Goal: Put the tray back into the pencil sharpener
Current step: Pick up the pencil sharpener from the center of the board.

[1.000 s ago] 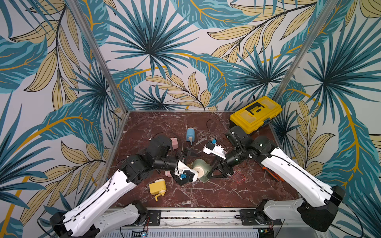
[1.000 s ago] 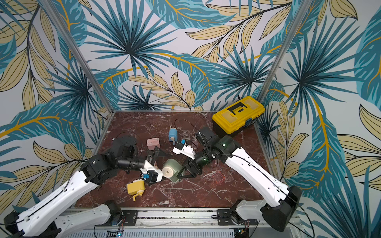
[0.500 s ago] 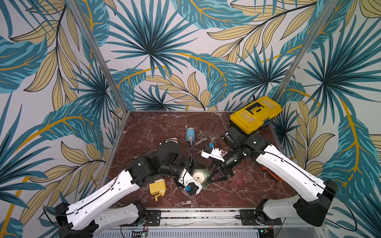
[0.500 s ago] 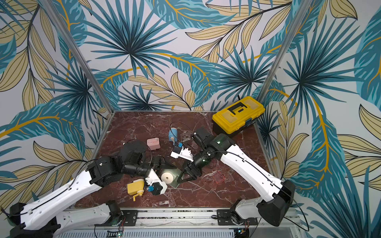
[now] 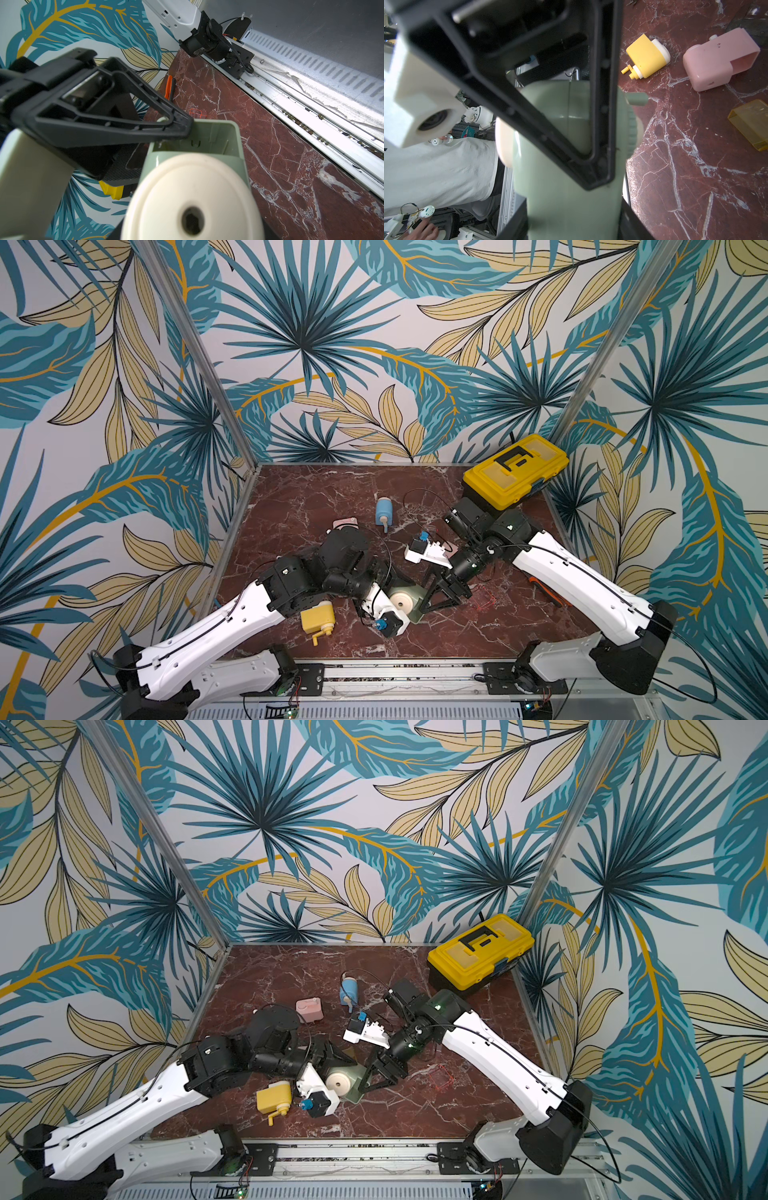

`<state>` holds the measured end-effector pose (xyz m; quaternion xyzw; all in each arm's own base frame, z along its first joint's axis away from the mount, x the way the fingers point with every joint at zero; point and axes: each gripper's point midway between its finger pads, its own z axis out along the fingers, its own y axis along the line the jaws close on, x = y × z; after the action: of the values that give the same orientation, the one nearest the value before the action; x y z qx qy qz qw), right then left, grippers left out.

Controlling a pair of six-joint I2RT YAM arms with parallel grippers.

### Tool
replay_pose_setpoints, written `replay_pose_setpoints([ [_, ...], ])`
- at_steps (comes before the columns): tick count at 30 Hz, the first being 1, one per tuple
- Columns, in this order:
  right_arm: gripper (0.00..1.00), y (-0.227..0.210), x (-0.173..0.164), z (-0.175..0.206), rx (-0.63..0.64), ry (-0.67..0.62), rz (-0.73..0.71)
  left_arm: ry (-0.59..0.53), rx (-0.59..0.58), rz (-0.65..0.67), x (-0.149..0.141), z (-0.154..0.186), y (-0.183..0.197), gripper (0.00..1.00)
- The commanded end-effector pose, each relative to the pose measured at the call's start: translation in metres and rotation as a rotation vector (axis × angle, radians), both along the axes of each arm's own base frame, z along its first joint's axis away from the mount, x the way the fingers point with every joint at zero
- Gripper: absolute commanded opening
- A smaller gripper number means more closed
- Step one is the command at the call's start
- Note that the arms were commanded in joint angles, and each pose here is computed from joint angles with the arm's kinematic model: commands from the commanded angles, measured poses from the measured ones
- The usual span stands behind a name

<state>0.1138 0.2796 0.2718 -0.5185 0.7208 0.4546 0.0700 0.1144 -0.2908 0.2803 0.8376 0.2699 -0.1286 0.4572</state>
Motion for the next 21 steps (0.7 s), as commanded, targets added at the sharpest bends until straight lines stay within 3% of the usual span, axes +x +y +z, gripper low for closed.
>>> replay_pose_setpoints([
  [1,0.63,0.009,0.005,0.016,0.107,-0.096,-0.001,0.067,0.037,0.007,-0.007,-0.012,0.003,0.46],
  [5,0.77,0.008,0.009,0.024,0.171,-0.171,-0.063,0.124,0.034,0.027,-0.011,-0.015,0.005,0.44],
  [11,0.87,-0.009,0.014,0.024,0.210,-0.254,-0.242,0.245,0.036,0.092,-0.020,-0.024,0.013,0.42],
  [16,0.86,-0.044,0.050,0.005,0.140,-0.371,-0.611,0.441,0.064,0.241,-0.020,-0.037,0.016,0.34],
  [21,0.80,-0.100,0.089,-0.025,-0.024,-0.434,-1.022,0.693,0.127,0.557,0.000,-0.061,0.012,0.30],
])
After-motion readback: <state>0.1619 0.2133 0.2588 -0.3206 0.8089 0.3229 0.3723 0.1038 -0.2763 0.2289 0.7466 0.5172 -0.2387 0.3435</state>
